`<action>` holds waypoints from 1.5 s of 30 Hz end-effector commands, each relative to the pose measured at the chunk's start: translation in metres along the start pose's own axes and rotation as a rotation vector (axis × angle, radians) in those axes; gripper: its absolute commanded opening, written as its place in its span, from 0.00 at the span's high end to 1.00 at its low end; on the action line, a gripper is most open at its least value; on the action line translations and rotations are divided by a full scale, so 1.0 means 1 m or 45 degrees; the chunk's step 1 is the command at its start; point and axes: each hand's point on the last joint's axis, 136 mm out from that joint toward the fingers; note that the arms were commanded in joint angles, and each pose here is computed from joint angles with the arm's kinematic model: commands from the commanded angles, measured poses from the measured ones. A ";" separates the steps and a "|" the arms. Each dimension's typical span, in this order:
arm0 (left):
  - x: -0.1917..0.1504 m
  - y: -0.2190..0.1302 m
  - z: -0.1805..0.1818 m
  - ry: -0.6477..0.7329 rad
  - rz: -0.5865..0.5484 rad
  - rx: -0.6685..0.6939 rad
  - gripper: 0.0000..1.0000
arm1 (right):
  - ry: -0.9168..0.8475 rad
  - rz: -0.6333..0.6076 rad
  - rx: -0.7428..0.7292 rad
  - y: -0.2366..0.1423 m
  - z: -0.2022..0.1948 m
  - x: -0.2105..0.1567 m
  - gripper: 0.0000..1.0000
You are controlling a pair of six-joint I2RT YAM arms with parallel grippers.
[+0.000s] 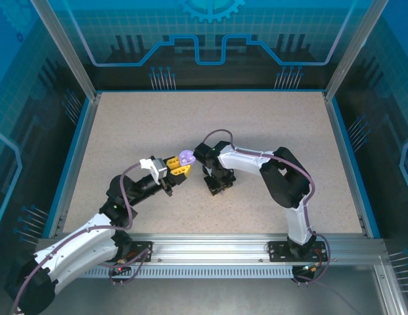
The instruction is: Insert wireless bluetooth earbuds into charging case
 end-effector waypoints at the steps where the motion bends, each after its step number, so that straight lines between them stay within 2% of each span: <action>1: 0.009 -0.001 0.001 0.025 -0.038 0.016 1.00 | 0.017 -0.027 -0.038 0.004 -0.007 0.012 0.65; 13: 0.008 -0.001 0.000 0.022 -0.035 0.014 1.00 | 0.016 -0.031 -0.036 0.009 -0.007 0.014 0.67; 28: 0.009 -0.002 0.000 0.027 -0.038 0.013 1.00 | 0.035 -0.010 -0.019 0.014 -0.014 0.010 0.76; 37: 0.008 -0.001 0.002 0.026 -0.028 0.021 1.00 | 0.077 -0.111 0.033 -0.006 -0.020 0.013 0.76; 45: 0.009 0.005 0.003 0.045 -0.047 0.013 1.00 | 0.169 -0.333 0.160 -0.045 -0.024 0.018 0.77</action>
Point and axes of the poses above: each hand's point on the last joint's axis, 136 mm out from that joint toward the fingers, its own y axis out along the fingers, its own z axis along the line the jaws close on, x = y × z, and after that the axes turned 1 degree about y, right-handed
